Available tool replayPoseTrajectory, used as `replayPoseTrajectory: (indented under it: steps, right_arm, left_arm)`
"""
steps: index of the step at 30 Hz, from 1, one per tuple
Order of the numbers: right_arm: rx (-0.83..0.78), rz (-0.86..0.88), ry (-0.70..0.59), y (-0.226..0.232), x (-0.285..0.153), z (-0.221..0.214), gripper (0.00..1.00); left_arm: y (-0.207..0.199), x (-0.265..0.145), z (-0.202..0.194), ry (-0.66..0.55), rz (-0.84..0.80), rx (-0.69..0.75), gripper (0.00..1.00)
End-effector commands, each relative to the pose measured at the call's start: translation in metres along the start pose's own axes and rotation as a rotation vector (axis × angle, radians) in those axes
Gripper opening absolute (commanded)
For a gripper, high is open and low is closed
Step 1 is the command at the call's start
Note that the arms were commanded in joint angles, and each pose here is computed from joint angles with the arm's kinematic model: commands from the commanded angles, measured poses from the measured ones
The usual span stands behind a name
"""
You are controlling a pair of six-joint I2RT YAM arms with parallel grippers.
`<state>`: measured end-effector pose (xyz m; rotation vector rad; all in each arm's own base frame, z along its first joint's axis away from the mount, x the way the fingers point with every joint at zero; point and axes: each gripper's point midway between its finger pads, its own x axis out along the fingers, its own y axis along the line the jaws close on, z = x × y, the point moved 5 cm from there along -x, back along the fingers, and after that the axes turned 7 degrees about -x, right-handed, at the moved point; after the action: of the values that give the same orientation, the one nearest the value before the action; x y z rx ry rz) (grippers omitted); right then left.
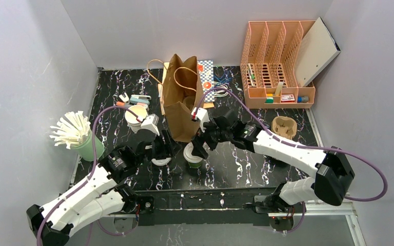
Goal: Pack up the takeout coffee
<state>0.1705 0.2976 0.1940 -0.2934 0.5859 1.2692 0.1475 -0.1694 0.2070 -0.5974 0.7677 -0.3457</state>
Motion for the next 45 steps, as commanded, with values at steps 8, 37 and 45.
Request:
replayPoseTrajectory:
  steps: [8, 37, 45]
  right_arm:
    - [-0.099, -0.009, 0.037, 0.005, 0.012, 0.014, 0.98]
    - [-0.141, -0.122, 0.163, 0.016, 0.023, -0.004, 0.94]
    - [-0.175, -0.169, 0.217, 0.022, 0.026, -0.015, 0.92]
  left_arm:
    - [0.013, 0.011, -0.006, 0.008, -0.005, -0.104, 0.48]
    - [0.023, 0.041, -0.036, 0.159, -0.079, -0.186, 0.39]
    - [0.022, 0.043, -0.039, 0.168, -0.101, -0.201, 0.39]
